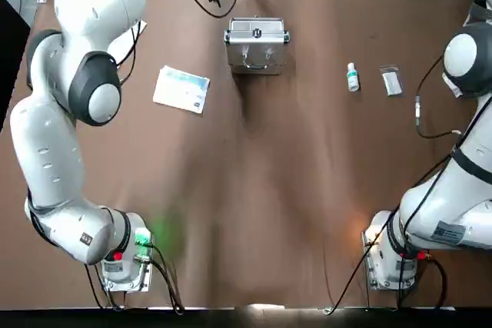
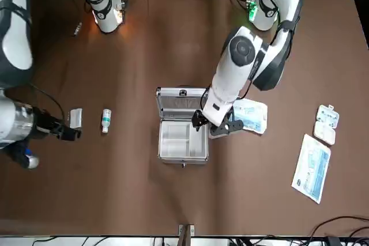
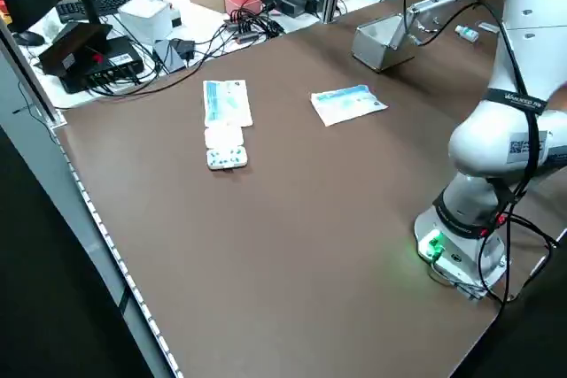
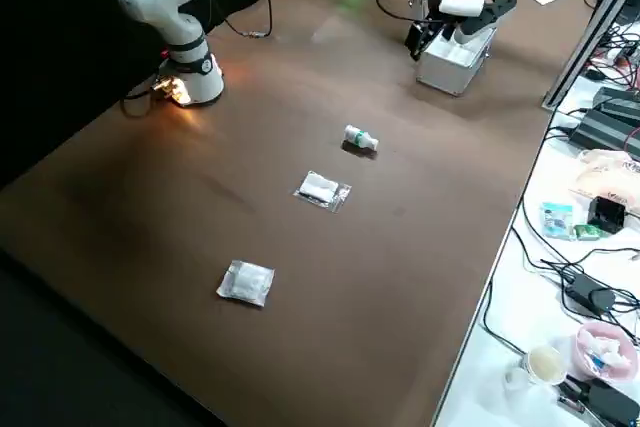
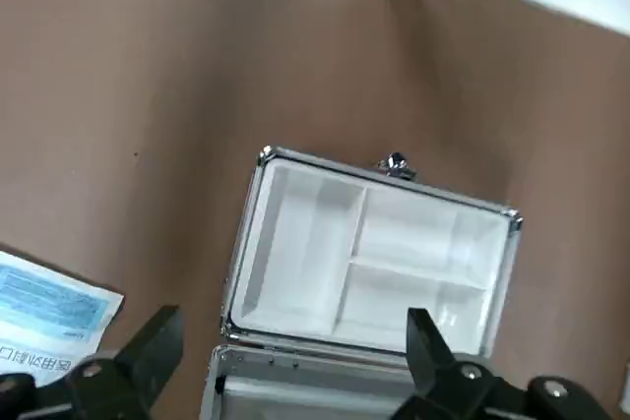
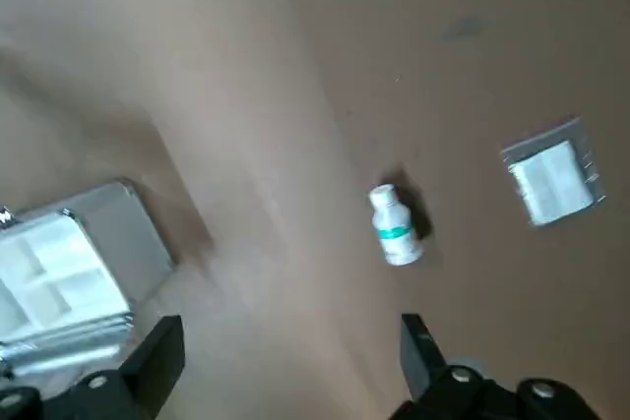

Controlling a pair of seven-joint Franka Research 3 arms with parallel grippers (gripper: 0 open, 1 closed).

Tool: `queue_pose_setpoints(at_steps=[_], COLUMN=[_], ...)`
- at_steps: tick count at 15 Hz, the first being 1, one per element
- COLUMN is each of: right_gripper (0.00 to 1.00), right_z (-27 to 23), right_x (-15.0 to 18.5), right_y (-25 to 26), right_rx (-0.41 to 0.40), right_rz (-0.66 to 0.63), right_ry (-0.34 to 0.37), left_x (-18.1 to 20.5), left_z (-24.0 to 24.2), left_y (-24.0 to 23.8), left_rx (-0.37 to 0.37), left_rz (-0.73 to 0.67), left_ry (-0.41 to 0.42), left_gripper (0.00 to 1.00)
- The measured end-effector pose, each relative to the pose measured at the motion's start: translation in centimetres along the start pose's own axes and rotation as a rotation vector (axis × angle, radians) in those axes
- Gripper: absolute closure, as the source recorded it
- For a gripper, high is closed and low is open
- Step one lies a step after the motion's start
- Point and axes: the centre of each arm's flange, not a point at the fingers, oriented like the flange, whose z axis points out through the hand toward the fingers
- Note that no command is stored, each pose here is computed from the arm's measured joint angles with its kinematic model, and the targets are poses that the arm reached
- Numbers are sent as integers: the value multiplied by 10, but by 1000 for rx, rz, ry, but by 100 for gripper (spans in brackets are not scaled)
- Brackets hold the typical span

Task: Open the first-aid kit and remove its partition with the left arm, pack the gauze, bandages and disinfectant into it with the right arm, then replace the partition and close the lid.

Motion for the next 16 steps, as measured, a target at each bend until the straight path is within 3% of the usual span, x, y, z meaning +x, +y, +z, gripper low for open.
queue_pose_setpoints(at_steps=[5,9,16], right_gripper=[2,2,2], right_z=[-17,-22,-35], right_x=[3,4,-16], right_y=[25,31,47], right_rx=[-103,-159,-207], right_rz=[-145,-274,-303], right_ry=[58,75,99], left_x=[2,7,-3], left_z=[26,54,90], left_y=[-1,4,15], left_rx=[-4,-36,-41], left_rz=[202,262,330], left_ry=[-3,27,16], left_gripper=[0,0,0])
